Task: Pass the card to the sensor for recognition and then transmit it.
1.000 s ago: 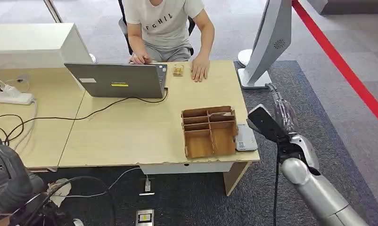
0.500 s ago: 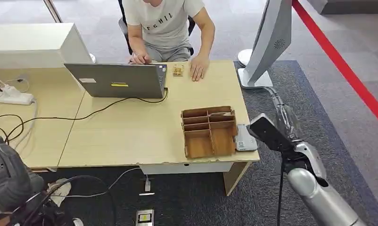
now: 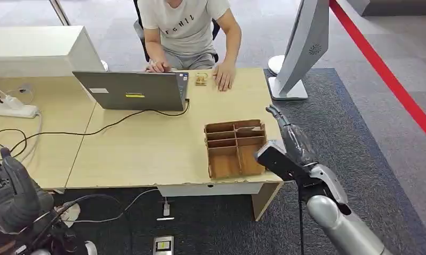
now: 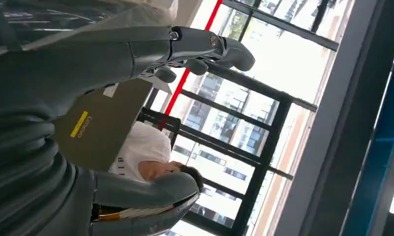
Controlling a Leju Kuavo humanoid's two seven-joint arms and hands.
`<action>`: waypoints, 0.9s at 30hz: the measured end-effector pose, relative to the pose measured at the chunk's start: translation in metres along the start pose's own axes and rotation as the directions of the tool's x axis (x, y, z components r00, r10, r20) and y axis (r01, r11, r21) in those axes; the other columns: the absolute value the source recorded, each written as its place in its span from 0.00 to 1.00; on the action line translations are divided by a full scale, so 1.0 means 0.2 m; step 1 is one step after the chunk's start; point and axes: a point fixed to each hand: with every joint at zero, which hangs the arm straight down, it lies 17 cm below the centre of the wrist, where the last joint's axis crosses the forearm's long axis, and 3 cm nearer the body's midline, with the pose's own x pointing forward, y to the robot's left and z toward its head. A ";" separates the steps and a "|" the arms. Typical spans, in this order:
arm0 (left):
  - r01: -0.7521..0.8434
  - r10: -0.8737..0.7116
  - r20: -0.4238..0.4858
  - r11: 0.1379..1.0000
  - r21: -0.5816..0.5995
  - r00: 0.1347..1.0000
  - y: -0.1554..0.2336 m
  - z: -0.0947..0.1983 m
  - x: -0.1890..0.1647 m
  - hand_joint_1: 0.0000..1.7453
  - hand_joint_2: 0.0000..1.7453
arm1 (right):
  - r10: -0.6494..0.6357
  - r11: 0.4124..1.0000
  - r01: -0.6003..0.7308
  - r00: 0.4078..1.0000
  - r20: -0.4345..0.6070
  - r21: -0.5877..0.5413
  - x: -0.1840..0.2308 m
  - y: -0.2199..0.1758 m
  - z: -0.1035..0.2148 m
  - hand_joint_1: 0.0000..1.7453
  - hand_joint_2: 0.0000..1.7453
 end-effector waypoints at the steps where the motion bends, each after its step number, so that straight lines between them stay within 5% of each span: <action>1: -0.001 0.001 0.000 1.000 -0.001 1.000 0.00 0.00 0.00 0.00 1.00 | -0.004 1.000 0.004 1.000 0.011 0.007 0.02 0.02 -0.01 0.00 1.00; 16: -0.015 0.016 0.009 1.000 -0.012 1.000 -0.02 -0.01 0.01 0.00 1.00 | -0.059 0.994 0.049 0.994 0.094 0.102 0.24 0.27 -0.16 0.00 1.00; 27: 0.003 -0.002 0.035 1.000 -0.019 0.999 -0.06 -0.01 0.03 0.00 1.00 | -0.028 0.991 0.023 0.999 0.039 0.134 0.14 0.36 -0.24 0.00 1.00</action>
